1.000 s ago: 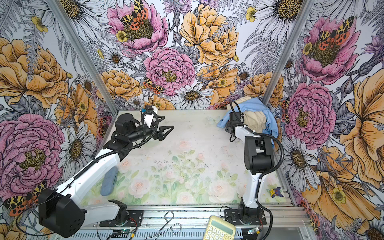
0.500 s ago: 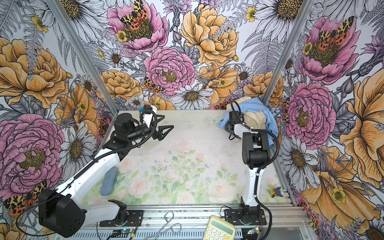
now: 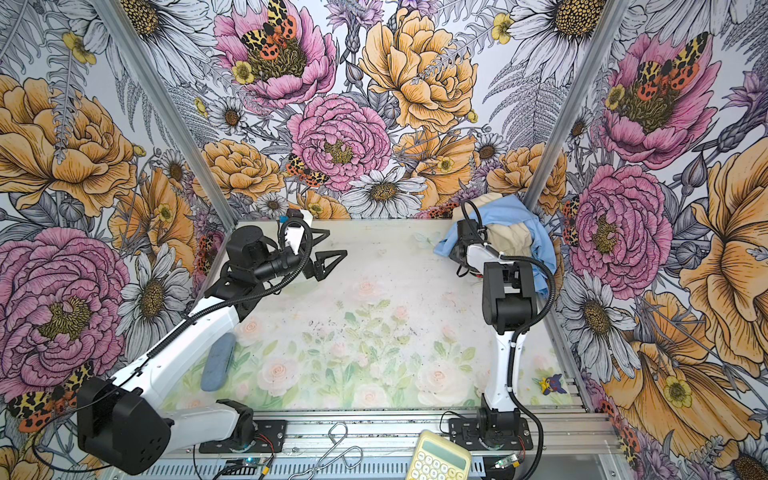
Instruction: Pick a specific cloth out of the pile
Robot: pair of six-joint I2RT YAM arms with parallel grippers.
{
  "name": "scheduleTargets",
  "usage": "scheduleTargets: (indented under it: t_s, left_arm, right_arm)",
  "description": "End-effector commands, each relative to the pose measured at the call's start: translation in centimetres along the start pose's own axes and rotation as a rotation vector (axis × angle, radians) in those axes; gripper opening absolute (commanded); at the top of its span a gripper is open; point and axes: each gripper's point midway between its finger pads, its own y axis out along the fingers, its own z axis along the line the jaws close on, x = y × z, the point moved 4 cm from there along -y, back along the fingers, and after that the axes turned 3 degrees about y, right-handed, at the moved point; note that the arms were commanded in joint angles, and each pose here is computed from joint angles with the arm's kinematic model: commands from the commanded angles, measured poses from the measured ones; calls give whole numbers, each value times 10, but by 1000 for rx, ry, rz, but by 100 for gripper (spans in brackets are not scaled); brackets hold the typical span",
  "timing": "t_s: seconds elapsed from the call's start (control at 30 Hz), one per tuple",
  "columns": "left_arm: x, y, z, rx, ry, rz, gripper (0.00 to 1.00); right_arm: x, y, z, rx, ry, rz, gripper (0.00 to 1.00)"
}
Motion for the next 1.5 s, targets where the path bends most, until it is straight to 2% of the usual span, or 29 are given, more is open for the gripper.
scheduleTargets:
  t_s: [0.0, 0.2, 0.47, 0.67, 0.87, 0.93, 1.03, 1.13, 1.2, 1.3, 1.47]
  left_arm:
    - [17, -7, -4, -19, 20, -45, 99]
    - [19, -10, -3, -16, 19, -53, 99]
    - [21, -12, 0, -12, 13, -62, 99]
    - [21, -13, 0, -8, 16, -63, 99]
    - [21, -16, 1, -1, 23, -66, 99]
    - [23, -18, 2, 2, 22, -70, 99]
    - [25, -21, 5, 11, 20, -77, 99]
    - [27, -26, 10, 31, 24, -87, 99]
    - [28, -31, 14, 50, 25, -96, 99]
    - [29, -40, 20, 83, 32, -110, 99]
    - [29, -47, 31, 120, 26, -123, 99]
  right_arm:
    - [4, -5, 7, 3, -23, -16, 0]
    - [12, -37, 18, 49, -71, -55, 0]
    - [41, -129, 27, 174, -52, -186, 0]
    - [124, -221, 45, 258, -2, -407, 0]
    - [210, -345, 86, 410, 41, -635, 0]
    - [227, -391, 98, 539, 86, -714, 0]
    - [233, -438, 111, 757, 181, -759, 0]
    - [226, -461, 138, 989, 195, -716, 0]
    - [219, -464, 151, 1025, 181, -703, 0]
    - [216, -450, 152, 970, 189, -686, 0]
    - [210, -399, 133, 774, 164, -643, 0]
